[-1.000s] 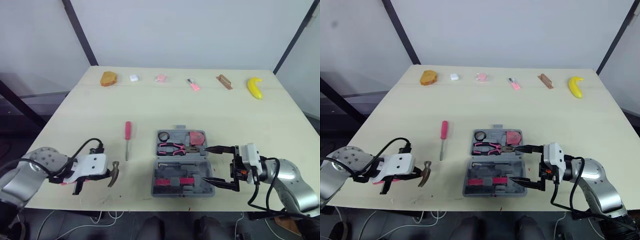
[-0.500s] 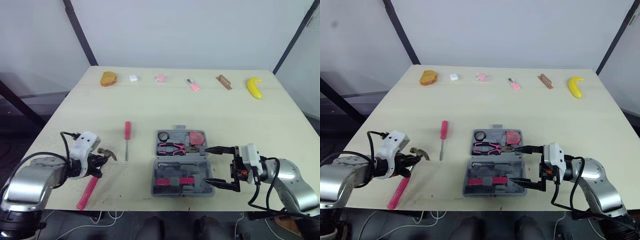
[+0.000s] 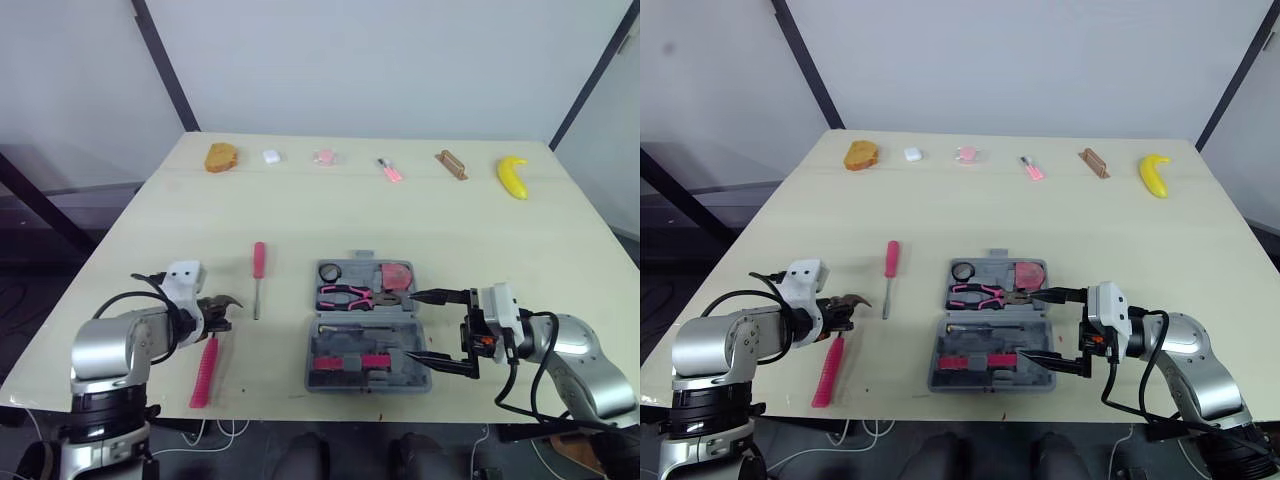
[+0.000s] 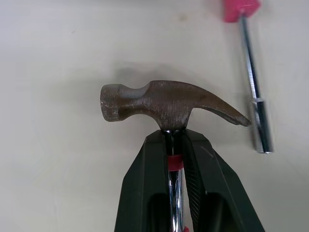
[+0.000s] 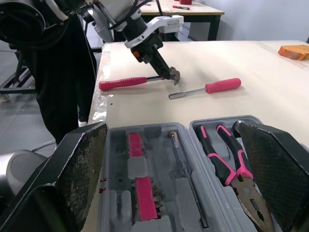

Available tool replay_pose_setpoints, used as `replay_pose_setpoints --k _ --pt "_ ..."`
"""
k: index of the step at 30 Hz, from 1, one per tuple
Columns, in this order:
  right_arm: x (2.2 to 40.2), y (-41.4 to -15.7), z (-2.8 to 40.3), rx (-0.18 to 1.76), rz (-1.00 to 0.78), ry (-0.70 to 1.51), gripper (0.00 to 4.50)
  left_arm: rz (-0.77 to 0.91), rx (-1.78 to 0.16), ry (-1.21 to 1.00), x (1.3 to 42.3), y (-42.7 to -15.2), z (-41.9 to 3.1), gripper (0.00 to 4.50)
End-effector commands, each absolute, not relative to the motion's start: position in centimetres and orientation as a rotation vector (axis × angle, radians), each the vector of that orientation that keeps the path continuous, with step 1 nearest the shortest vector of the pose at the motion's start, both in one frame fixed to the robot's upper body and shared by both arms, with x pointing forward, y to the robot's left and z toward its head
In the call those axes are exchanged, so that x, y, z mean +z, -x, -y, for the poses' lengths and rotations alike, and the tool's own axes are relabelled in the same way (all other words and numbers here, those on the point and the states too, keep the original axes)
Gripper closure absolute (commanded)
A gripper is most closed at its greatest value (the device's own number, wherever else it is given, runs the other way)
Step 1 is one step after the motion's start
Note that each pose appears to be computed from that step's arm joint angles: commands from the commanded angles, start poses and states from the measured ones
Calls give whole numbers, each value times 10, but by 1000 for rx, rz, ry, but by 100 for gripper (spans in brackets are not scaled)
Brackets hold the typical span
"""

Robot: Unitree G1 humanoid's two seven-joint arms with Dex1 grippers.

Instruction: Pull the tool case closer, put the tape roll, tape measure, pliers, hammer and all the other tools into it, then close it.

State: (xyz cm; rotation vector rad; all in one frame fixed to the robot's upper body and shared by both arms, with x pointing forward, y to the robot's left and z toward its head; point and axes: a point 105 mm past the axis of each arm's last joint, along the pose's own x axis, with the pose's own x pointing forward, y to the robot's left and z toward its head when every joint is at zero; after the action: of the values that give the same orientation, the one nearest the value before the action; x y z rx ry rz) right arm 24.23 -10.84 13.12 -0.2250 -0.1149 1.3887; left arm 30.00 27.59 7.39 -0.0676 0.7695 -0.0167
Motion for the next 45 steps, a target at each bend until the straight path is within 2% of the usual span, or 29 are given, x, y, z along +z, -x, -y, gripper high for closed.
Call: replay_pose_setpoints --k 1,2,3,8,9,14,23,37,40,41,42,45 --pt "141 -241 107 1390 162 251 0 -729 -26 29 76 -303 -277 391" --pt "141 -240 107 1390 161 252 0 -722 -27 24 76 -303 -278 352" --pt "141 -240 107 1389 161 253 0 -709 -24 29 77 -304 -279 344" --pt "140 -241 108 1381 156 258 0 -661 -42 -10 78 -300 -278 99" --pt "140 -241 108 1380 156 258 0 -642 -46 -4 78 -299 -277 66" --pt "140 -241 109 1364 157 260 0 -532 -13 -6 74 -285 -278 66" --pt "140 -244 109 1362 160 266 0 -344 -31 17 61 -284 -257 66" --pt "140 -246 111 1358 161 279 0 -339 65 21 47 -285 -272 66" --pt "139 -246 111 1358 160 279 0 -337 58 21 44 -288 -272 134" --pt "139 -246 111 1358 160 278 0 -337 57 12 43 -288 -272 189" --pt "139 -246 111 1357 160 278 0 -339 62 11 42 -289 -272 221" --pt "139 -245 111 1356 161 280 0 -344 63 25 39 -290 -270 221"
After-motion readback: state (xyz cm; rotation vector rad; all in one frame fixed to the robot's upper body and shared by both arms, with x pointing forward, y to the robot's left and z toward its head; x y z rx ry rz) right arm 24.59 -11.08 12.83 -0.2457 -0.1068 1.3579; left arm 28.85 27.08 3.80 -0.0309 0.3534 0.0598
